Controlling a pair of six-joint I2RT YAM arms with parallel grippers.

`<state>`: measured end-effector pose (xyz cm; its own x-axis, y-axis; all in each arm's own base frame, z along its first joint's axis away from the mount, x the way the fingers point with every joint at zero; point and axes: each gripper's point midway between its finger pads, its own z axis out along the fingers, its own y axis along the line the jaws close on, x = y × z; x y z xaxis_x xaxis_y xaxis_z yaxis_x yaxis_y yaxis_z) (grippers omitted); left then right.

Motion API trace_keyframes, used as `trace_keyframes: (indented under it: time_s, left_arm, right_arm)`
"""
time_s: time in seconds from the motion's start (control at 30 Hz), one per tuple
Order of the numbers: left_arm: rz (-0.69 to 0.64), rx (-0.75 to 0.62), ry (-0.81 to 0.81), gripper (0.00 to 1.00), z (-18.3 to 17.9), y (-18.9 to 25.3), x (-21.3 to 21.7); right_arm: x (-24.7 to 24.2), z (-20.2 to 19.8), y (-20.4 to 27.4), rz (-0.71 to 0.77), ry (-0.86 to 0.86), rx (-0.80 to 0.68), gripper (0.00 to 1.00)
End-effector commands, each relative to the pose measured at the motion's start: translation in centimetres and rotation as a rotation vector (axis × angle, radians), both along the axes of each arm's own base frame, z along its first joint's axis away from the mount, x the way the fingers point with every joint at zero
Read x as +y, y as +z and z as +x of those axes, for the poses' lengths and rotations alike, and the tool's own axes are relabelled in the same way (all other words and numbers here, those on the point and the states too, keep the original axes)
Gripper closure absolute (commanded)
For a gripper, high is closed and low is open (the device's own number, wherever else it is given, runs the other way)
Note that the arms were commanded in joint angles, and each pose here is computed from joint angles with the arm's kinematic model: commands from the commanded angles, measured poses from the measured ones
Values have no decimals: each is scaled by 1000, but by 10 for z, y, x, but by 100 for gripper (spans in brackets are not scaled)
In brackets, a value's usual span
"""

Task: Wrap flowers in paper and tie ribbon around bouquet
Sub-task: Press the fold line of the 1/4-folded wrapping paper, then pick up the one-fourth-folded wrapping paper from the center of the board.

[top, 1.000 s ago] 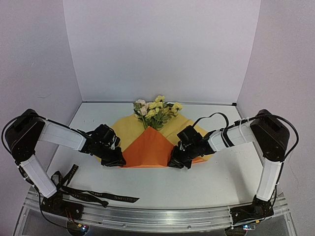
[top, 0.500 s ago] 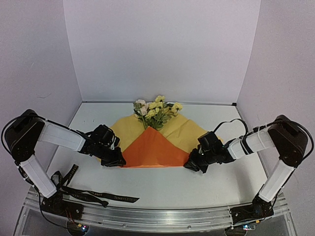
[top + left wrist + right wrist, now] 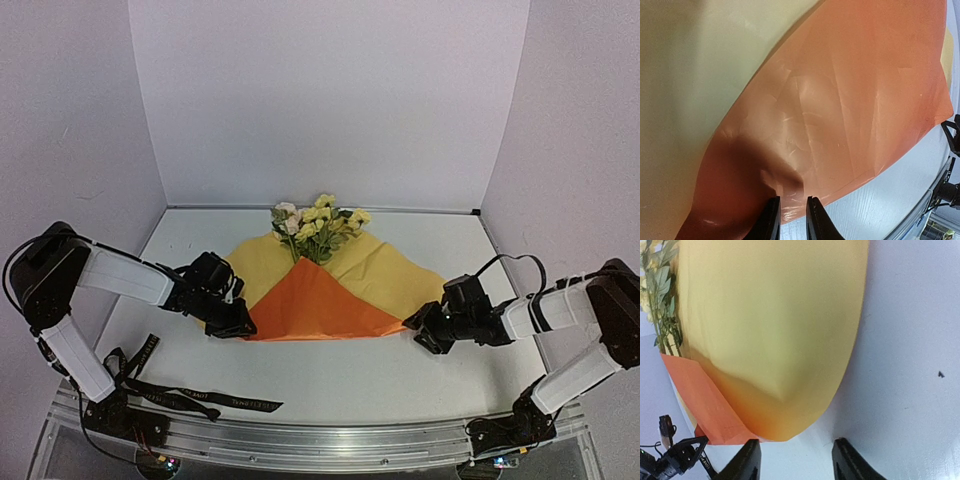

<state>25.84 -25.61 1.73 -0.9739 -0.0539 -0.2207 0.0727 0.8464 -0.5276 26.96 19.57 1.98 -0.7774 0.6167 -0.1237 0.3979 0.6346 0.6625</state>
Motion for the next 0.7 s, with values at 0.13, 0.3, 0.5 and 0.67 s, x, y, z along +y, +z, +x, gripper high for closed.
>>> trace_keyframes:
  time_s: [0.13,0.3,0.5,0.67]
  left_arm:
    - [-12,-66,-61,79,20,30,-23]
    - [-51,-101,-103,79,29,50,-45]
    - [-106,-157,-221,80,39,73,-97]
    - [-124,-141,-294,81,43,63,-130]
  right_arm:
    - [7,-20,-7,-124,79,-49,35]
    - [8,-15,-18,-151,47,-52,41]
    - [8,-6,-32,-162,19,-69,44]
    - [5,-3,-42,-166,-8,-82,53]
